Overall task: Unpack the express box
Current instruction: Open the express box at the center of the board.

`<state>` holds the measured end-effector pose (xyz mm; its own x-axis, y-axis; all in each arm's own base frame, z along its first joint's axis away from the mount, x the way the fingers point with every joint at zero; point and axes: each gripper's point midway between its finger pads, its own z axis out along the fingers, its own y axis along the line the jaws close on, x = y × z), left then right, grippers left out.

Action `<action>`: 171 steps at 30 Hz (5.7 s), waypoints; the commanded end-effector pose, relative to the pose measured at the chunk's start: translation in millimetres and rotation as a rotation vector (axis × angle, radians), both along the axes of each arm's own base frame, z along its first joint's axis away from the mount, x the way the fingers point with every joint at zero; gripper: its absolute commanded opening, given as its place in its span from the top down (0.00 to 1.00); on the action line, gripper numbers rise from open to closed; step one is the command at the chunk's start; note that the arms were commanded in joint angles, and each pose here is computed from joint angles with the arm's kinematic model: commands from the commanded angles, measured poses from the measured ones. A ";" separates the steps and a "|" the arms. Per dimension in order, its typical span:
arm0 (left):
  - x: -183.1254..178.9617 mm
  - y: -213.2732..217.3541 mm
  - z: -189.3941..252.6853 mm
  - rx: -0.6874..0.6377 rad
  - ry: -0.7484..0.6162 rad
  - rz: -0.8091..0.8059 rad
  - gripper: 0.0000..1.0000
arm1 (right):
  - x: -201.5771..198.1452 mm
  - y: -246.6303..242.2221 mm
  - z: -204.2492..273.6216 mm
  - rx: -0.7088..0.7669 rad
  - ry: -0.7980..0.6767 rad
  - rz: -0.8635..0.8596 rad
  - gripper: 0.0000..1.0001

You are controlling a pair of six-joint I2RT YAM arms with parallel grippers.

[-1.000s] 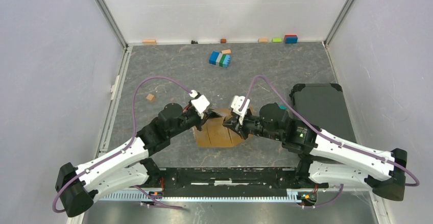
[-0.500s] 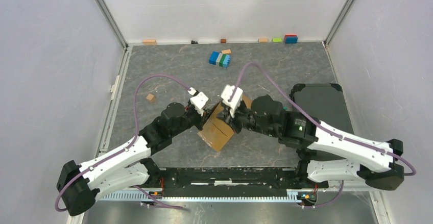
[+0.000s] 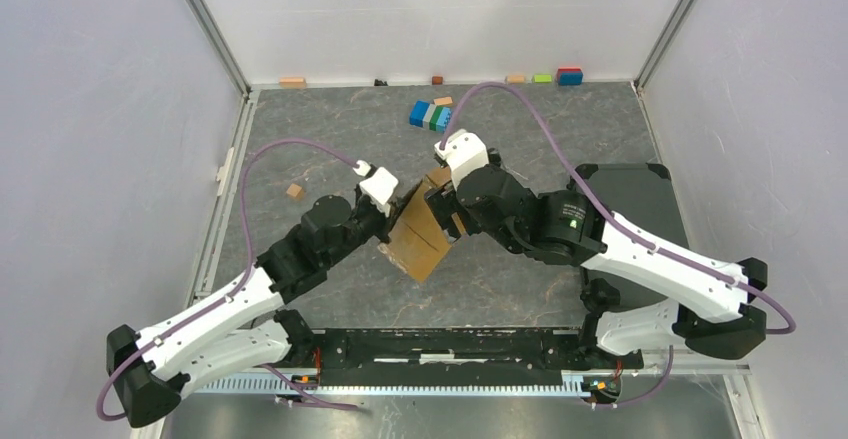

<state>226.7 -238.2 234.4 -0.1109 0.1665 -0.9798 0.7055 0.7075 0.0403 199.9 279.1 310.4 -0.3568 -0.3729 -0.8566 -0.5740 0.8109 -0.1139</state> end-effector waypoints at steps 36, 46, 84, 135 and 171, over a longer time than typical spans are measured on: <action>65.4 -86.3 -50.7 0.340 0.559 0.418 0.98 | 97.4 -85.8 -88.0 0.626 0.199 -0.348 0.04; 63.7 -85.1 -59.3 0.328 0.573 0.439 0.98 | 130.0 -50.8 -68.8 0.707 0.242 -0.303 0.03; 63.5 -103.7 -66.1 0.215 0.606 0.433 0.98 | 126.0 -39.8 -125.2 0.490 0.438 -0.496 0.02; 76.8 -73.6 -79.5 0.168 0.606 0.531 0.98 | 137.9 -42.0 -111.5 0.481 0.416 -0.542 0.10; 78.7 -86.7 -85.6 0.144 0.609 0.512 0.98 | 138.5 -49.6 -168.2 0.268 0.464 -0.622 0.09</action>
